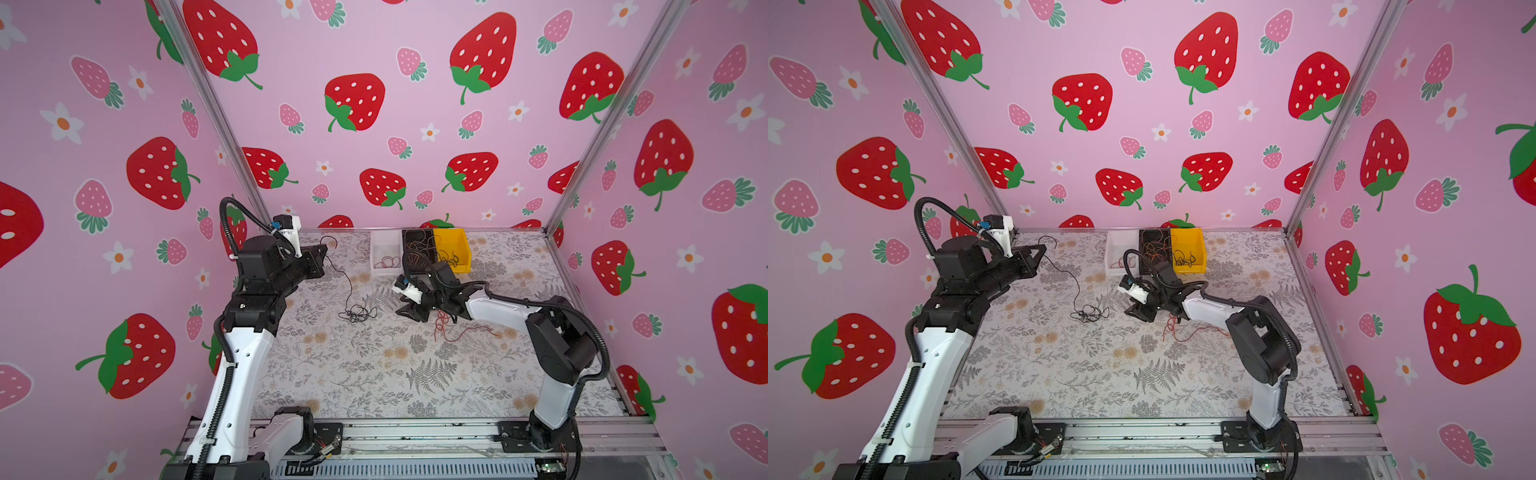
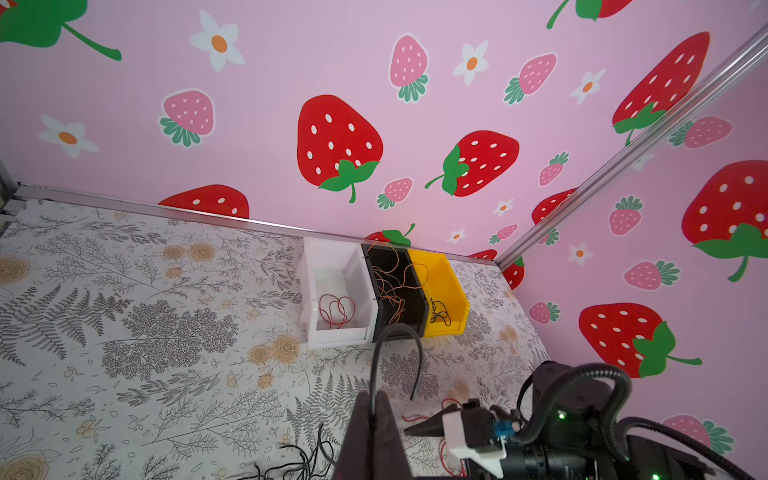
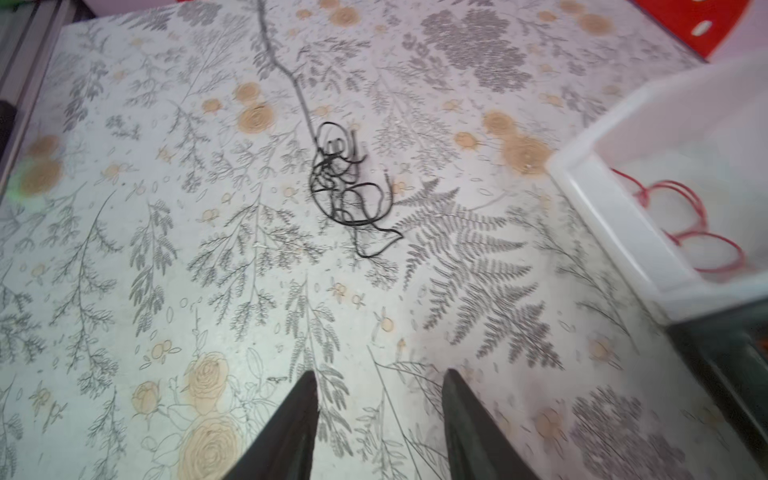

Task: Untangle the cables

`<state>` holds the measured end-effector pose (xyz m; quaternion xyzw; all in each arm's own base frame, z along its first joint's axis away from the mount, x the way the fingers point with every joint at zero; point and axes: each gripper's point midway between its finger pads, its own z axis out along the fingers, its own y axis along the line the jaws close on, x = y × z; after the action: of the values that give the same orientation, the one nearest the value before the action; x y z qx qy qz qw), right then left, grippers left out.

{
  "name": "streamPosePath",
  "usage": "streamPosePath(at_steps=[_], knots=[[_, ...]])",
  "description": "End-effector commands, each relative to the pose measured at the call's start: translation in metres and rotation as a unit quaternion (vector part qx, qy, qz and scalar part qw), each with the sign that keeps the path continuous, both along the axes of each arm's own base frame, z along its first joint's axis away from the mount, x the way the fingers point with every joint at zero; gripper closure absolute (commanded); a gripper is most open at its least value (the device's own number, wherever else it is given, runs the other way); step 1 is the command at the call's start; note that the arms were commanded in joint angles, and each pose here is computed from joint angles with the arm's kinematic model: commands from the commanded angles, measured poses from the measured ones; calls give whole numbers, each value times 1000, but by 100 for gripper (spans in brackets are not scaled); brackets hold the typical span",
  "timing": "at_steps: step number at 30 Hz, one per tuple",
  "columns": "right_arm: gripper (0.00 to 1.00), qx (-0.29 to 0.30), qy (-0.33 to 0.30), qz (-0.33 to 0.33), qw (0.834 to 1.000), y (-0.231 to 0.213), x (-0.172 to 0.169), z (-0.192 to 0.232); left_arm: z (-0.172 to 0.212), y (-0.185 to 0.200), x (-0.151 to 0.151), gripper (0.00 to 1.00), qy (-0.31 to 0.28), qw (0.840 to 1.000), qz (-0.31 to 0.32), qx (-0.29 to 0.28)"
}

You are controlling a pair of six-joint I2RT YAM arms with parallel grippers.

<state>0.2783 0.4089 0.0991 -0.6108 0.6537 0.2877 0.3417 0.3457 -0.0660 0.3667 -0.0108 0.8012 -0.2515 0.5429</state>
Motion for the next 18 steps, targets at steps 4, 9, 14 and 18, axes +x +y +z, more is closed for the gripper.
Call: streamPosePath(at_steps=[4,9,14,18], knots=[[44,-5,-88,70,994,33,-5,-21,19,-13,-5,100,-35,999,-38,-17],[42,-31,-82,33,996,48,21,-38,20,-18,-9,100,-39,998,-49,-21],[42,-34,-59,37,997,58,22,-54,21,-20,-11,100,-41,998,-53,-21],[43,-26,-48,45,997,64,20,-59,20,-21,-11,100,-41,998,-53,-20]])
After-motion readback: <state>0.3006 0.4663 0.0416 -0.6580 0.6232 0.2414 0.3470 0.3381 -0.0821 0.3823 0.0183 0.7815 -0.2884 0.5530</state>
